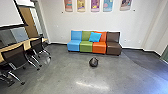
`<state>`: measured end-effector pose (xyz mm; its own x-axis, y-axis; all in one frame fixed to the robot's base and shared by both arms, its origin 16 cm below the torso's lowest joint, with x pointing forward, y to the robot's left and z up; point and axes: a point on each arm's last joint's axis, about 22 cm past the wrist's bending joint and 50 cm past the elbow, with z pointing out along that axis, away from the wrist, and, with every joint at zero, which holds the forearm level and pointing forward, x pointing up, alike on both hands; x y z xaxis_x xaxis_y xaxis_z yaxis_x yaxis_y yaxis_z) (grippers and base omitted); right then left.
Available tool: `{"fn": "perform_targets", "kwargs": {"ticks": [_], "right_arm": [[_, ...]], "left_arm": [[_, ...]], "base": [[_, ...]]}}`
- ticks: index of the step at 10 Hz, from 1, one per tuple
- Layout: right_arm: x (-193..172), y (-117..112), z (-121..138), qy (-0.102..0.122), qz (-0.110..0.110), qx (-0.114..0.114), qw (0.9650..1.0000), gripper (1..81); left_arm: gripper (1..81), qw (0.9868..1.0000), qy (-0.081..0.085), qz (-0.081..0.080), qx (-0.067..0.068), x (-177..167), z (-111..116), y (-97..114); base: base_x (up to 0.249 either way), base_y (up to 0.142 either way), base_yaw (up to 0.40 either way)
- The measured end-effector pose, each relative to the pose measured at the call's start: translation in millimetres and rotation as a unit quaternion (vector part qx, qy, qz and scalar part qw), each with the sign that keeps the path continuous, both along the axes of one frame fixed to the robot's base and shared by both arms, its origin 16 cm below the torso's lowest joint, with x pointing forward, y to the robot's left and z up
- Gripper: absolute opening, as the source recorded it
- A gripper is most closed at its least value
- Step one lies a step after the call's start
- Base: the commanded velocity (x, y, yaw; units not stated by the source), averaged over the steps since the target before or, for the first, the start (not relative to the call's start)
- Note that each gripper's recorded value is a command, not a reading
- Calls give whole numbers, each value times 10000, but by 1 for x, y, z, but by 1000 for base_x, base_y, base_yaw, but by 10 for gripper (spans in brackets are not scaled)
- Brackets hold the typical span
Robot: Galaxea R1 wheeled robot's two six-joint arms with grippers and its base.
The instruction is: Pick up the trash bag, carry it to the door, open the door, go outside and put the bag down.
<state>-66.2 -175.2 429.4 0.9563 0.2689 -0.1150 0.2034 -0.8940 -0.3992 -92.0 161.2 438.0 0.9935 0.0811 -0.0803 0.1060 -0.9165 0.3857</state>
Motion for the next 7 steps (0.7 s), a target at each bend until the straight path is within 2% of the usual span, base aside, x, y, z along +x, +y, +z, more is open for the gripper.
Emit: {"fn": "perform_targets", "kwargs": {"ticks": [7], "right_arm": [[0, 6, 0, 0, -2, 32, 10000, 811]], "left_arm": [[811, 10000, 1, -5, -14, 1, 0, -2]], "base": [[119, 0, 0]]}}
